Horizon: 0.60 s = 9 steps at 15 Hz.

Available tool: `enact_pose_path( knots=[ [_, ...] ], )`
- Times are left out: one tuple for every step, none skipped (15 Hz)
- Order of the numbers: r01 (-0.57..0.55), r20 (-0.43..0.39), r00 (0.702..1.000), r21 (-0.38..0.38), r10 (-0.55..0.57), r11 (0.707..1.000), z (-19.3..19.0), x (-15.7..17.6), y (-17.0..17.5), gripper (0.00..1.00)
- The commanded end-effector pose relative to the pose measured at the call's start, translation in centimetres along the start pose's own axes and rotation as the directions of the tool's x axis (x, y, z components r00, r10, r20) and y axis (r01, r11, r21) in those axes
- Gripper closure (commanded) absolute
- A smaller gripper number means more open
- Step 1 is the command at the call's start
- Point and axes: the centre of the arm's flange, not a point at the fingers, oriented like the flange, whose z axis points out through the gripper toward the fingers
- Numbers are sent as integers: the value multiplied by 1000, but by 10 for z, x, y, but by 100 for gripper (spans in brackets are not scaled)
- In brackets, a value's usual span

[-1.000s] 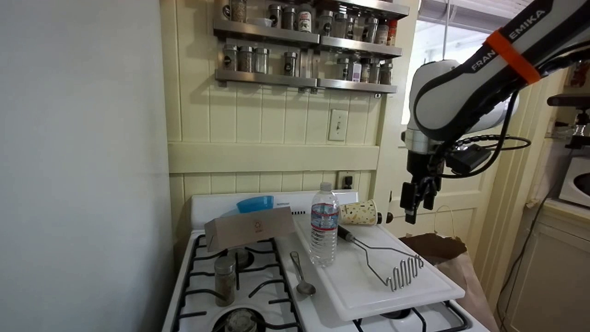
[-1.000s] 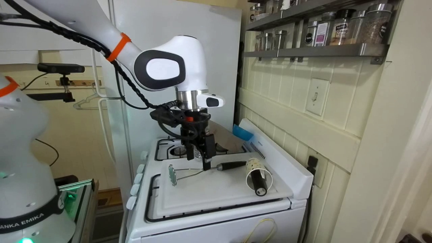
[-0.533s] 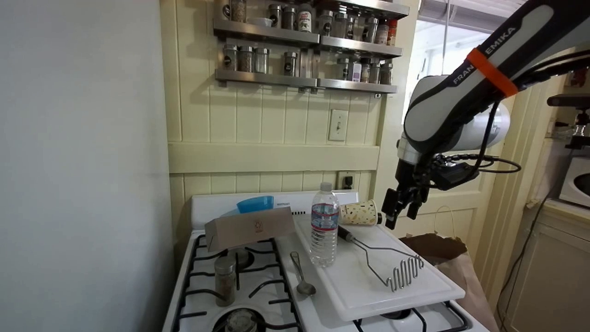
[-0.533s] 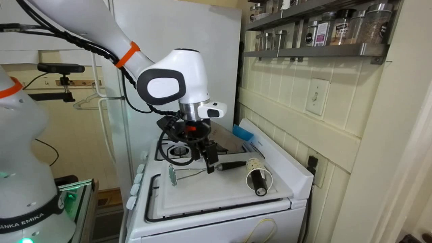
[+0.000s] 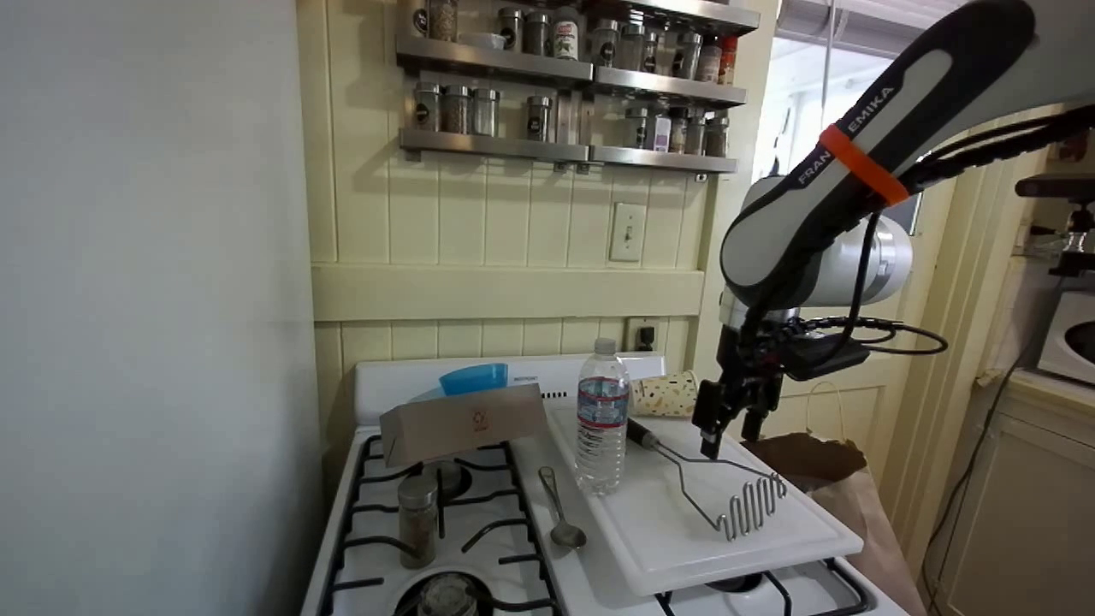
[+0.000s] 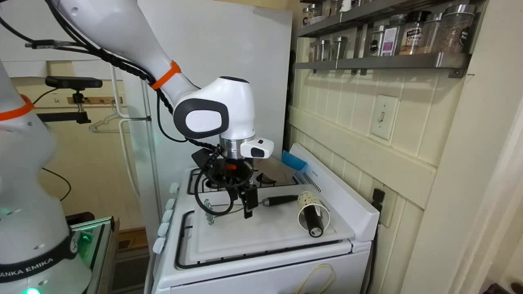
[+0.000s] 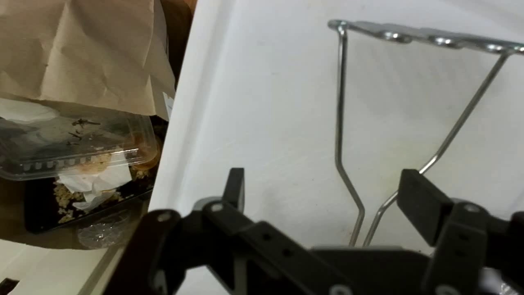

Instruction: Pick up the potato masher

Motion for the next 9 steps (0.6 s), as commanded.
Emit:
enact_pose_path(
  knots=[
    [6, 57, 998, 26, -8, 1000, 14, 6, -5, 20],
    [8, 69, 998, 27, -10, 1000, 17, 6, -5, 24],
    [8, 77, 997, 28, -10, 1000, 20, 5, -6, 26],
    [8, 84, 996, 28, -10, 1000, 20, 4, -7, 33],
    [9, 92, 996, 29, -11, 1000, 21, 3, -8, 38],
    [8, 104, 994, 24, -11, 1000, 21, 0, -10, 42],
    [10, 113, 994, 24, -13, 1000, 21, -2, -12, 41],
    [9, 119, 993, 22, -12, 1000, 20, -5, -14, 47],
    [10, 124, 992, 21, -12, 1000, 19, -8, -16, 45]
  ],
)
